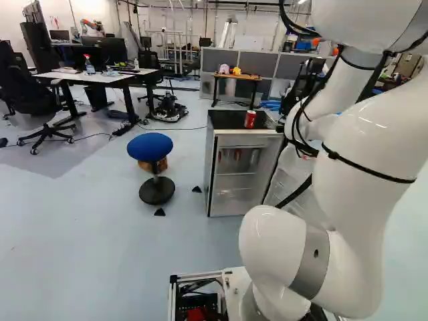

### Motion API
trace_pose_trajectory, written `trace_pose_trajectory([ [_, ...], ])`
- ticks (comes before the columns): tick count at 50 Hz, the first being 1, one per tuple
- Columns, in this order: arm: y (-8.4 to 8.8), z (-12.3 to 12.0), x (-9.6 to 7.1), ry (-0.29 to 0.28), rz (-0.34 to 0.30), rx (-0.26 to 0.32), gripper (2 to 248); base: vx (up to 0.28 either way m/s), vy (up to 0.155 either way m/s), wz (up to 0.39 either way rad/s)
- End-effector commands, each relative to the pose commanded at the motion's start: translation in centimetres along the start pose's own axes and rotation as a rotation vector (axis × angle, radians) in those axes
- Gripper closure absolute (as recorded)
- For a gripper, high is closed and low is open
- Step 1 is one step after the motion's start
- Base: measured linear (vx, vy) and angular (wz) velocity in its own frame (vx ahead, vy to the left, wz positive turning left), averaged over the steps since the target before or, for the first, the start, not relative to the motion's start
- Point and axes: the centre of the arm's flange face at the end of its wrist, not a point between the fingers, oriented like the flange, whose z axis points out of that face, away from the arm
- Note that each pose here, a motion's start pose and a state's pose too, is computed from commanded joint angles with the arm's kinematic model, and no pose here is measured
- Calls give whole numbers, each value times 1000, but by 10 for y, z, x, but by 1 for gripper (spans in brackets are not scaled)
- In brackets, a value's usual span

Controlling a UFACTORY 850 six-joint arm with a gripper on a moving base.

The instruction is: Grab a drink from the fridge

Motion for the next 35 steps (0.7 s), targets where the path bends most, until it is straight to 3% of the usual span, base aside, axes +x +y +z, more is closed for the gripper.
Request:
trace_pose_trajectory([
  [35, 58, 2, 25, -95, 161, -173, 3, 0, 0, 0],
])
